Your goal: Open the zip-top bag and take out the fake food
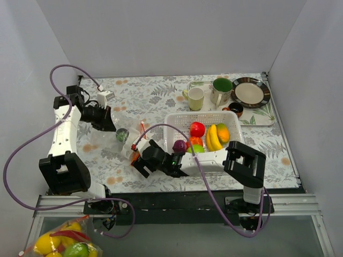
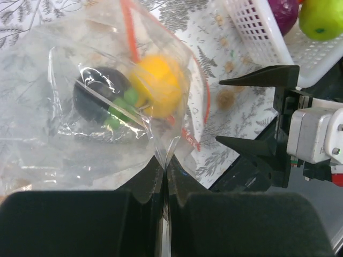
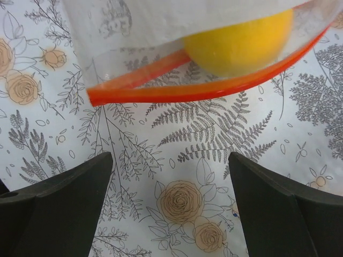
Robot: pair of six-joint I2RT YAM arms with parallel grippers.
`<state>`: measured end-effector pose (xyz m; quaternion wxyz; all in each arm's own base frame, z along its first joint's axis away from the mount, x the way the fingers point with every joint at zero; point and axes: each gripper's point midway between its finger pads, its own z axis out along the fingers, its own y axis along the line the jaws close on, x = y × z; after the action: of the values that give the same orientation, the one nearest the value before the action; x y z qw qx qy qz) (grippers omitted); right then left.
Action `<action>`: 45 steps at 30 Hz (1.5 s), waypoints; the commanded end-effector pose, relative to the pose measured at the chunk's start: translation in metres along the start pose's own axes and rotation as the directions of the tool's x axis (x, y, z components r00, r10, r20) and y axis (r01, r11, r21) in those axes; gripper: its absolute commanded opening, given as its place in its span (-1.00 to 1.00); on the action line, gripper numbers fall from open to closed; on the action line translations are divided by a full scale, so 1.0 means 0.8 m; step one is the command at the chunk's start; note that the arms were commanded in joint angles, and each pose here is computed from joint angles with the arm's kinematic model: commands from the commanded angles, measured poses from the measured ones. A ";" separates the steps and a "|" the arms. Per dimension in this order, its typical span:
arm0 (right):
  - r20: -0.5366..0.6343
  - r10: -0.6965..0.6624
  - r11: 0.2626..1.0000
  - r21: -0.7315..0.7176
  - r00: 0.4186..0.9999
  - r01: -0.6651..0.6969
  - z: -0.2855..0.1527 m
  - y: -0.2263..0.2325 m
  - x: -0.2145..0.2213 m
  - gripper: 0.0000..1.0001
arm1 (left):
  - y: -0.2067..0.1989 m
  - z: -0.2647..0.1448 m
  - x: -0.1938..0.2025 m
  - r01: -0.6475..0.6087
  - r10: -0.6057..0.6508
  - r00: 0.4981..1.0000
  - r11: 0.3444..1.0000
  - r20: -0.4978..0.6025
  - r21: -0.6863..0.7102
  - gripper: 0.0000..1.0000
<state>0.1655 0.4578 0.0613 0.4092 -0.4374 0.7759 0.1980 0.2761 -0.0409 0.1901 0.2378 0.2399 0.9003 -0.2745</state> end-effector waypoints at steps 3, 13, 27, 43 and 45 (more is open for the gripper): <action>0.158 0.070 0.997 0.022 0.985 -0.075 -0.033 -0.012 -0.067 0.96 | -0.054 0.007 0.016 0.034 -0.032 0.999 0.994 -0.023 0.106 -1.00; 0.119 0.009 0.990 0.137 0.993 -0.025 -0.028 -0.045 -0.064 0.96 | 0.016 0.030 0.081 -0.030 0.006 0.987 0.989 -0.164 -0.143 -1.00; 0.067 -0.026 0.996 0.086 0.997 0.020 0.009 -0.051 -0.082 0.97 | 0.074 0.045 0.161 -0.169 0.054 0.940 0.932 -0.336 -0.321 -1.00; 0.107 -0.067 0.994 -0.083 0.992 0.076 0.001 -0.017 -0.089 0.97 | 0.129 0.073 0.215 -0.264 0.061 0.886 0.882 -0.460 -0.390 -1.00; 0.121 -0.062 0.988 -0.132 0.991 0.078 0.005 -0.005 -0.098 0.97 | 0.128 0.074 0.213 -0.255 0.058 0.889 0.886 -0.453 -0.387 -1.00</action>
<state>0.2026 0.4695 0.0928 0.4219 -0.4646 0.7529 0.1982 0.2034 0.0508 0.0154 0.0799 0.3089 0.9476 0.0157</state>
